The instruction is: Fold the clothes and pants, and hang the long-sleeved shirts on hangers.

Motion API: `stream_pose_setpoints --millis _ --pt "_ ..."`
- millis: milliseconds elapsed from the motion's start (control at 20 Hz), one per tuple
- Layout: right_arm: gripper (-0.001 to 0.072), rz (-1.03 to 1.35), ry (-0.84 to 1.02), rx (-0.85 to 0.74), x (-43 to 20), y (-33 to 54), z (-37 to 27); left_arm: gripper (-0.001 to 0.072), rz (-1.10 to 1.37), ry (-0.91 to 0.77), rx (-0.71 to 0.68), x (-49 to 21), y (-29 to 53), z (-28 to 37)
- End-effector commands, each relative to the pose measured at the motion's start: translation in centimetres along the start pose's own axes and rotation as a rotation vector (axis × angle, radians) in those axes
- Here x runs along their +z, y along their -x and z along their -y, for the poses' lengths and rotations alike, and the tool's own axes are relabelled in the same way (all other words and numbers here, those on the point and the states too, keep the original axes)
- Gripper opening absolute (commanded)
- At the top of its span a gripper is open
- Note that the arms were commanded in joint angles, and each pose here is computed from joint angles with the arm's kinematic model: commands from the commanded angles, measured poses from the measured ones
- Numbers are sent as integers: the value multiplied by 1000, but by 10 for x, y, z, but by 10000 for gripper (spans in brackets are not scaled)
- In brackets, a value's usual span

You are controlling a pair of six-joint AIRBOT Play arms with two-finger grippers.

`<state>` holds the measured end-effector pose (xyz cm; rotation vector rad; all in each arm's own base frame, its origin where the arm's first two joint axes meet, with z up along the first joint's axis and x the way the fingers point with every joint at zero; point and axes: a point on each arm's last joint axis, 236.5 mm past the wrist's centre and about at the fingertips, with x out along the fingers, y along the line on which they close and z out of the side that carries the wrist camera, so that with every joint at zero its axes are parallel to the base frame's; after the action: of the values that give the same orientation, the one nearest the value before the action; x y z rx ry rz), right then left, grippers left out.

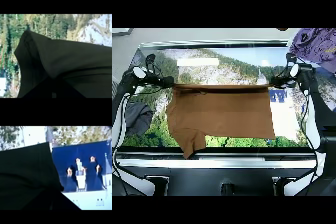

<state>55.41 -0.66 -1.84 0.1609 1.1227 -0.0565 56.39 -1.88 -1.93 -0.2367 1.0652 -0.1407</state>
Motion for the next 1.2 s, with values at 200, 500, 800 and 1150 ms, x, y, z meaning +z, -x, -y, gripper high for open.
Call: stream_pose_setpoints --millis 200,500,800,1150 --pt "26 -264 -17 -6 -63 -10 2 18 -347 31 -34 -81 10 -10" --pt "26 -402 -37 32 -94 -7 -8 19 -465 38 -50 -107 16 -6" --pt "26 -487 -58 80 -113 -6 -20 18 -489 40 -50 -112 16 -8" --pt "241 -584 -67 93 -135 -13 -22 71 -498 62 -45 -115 12 -9"
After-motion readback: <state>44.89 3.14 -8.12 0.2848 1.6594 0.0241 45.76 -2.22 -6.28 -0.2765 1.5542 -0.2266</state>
